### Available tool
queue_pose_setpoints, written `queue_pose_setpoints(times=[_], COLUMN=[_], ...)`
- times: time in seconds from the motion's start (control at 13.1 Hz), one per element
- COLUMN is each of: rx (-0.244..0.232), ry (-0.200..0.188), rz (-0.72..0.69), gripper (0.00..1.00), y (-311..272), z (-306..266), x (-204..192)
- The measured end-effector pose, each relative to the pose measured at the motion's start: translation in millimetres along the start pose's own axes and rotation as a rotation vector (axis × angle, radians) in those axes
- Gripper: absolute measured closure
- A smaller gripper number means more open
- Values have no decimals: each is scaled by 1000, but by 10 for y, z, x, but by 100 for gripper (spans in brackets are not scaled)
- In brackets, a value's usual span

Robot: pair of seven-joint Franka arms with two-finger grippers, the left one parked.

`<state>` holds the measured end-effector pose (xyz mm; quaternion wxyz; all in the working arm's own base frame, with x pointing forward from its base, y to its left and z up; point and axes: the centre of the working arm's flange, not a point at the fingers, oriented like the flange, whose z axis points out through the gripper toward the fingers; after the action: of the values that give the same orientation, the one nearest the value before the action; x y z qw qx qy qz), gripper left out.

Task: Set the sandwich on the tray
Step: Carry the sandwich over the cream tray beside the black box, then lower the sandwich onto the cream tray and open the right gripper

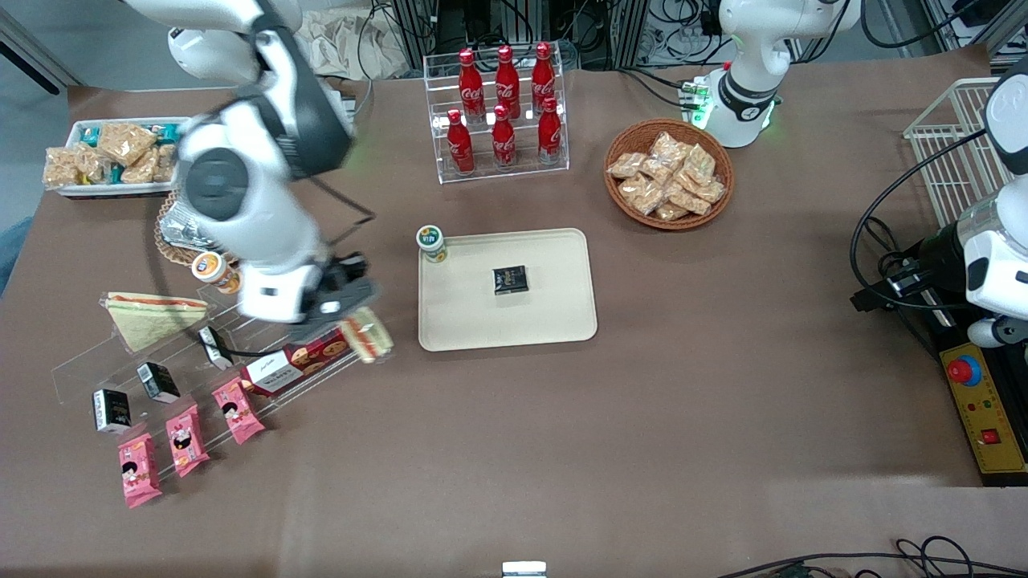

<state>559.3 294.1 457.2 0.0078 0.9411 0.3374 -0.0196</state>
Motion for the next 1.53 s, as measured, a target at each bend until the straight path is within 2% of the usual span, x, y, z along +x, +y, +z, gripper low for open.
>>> queue_pose_setpoints(times=[0.23,0.53,0.76,1.07,1.53], rx=[-28,-66,-29,-7,0], ry=[-4,30,31,48,61], rz=[-162,-450,-623,-737,-782], gripper=[81,81,81,81,81], y=[-553,-953,-1185,-1321,-1548], z=[510,1257,1738,2033,2261], x=[301,599,681,722,743])
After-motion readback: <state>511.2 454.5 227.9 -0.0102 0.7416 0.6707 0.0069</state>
